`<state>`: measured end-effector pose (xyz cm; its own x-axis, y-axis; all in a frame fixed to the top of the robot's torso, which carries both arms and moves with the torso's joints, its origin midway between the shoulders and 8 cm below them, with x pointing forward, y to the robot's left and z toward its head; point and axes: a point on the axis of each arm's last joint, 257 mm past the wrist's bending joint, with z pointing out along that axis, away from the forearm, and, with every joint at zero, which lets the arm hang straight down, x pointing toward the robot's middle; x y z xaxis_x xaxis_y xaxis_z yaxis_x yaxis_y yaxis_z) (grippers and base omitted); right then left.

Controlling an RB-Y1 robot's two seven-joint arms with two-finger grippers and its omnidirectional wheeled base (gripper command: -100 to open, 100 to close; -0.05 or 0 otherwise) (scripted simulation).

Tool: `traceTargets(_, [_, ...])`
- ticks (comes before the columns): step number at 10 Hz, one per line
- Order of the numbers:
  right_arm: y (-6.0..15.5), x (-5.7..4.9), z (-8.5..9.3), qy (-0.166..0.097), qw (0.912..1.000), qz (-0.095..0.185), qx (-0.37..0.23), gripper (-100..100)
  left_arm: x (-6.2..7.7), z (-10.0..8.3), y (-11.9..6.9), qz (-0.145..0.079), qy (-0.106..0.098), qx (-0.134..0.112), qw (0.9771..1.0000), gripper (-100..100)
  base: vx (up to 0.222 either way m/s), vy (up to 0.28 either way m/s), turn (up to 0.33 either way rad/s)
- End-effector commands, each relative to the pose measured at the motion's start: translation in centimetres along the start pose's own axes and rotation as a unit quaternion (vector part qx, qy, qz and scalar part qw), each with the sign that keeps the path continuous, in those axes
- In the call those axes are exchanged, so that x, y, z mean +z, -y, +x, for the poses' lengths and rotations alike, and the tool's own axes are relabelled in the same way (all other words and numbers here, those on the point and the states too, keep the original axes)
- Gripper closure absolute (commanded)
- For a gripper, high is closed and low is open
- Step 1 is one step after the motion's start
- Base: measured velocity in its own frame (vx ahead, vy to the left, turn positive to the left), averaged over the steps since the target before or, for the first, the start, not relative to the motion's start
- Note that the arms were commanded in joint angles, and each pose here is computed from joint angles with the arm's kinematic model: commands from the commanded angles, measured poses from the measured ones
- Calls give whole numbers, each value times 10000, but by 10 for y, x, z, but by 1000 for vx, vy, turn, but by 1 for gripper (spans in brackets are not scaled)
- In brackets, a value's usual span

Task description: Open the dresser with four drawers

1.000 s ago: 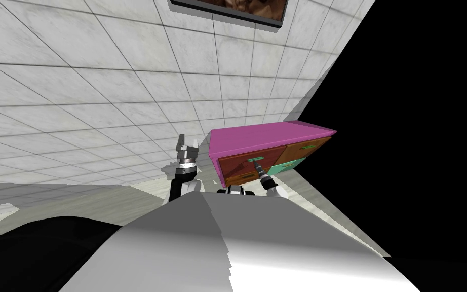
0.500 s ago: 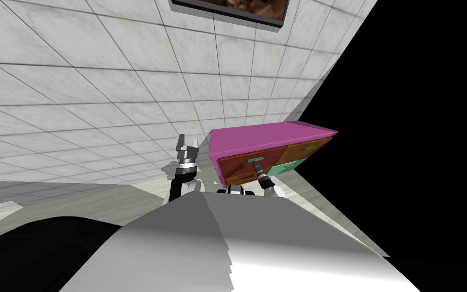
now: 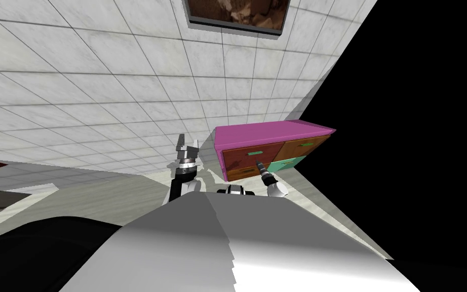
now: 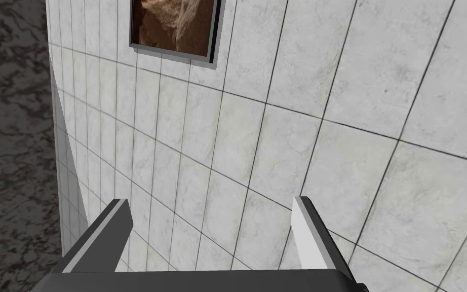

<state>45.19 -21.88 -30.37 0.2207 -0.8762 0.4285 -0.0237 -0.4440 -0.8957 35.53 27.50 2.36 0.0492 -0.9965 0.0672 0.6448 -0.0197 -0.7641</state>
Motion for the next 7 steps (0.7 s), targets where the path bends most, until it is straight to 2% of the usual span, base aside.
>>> traceTargets(1, [-2, 2, 8, -33, 10000, -16, -3, 100, 0, 0, 0, 0, 0, 0, 10000, 0, -75, 4, 7])
traceTargets(2, [-7, 0, 14, 28, 10000, -30, -78, -100, 0, 0, 0, -1, 0, 1, 10000, 0, -8, 7, -21])
traceTargets(4, [-13, -4, 17, 173, 9998, -7, -105, -100, 0, 0, 0, -2, 1, 2, 10000, 0, 46, 15, -48])
traceTargets(7, [-16, -8, 11, 354, 9993, 95, 112, -100, 0, 0, 0, -2, 1, 2, 10000, 0, 89, 39, -60])
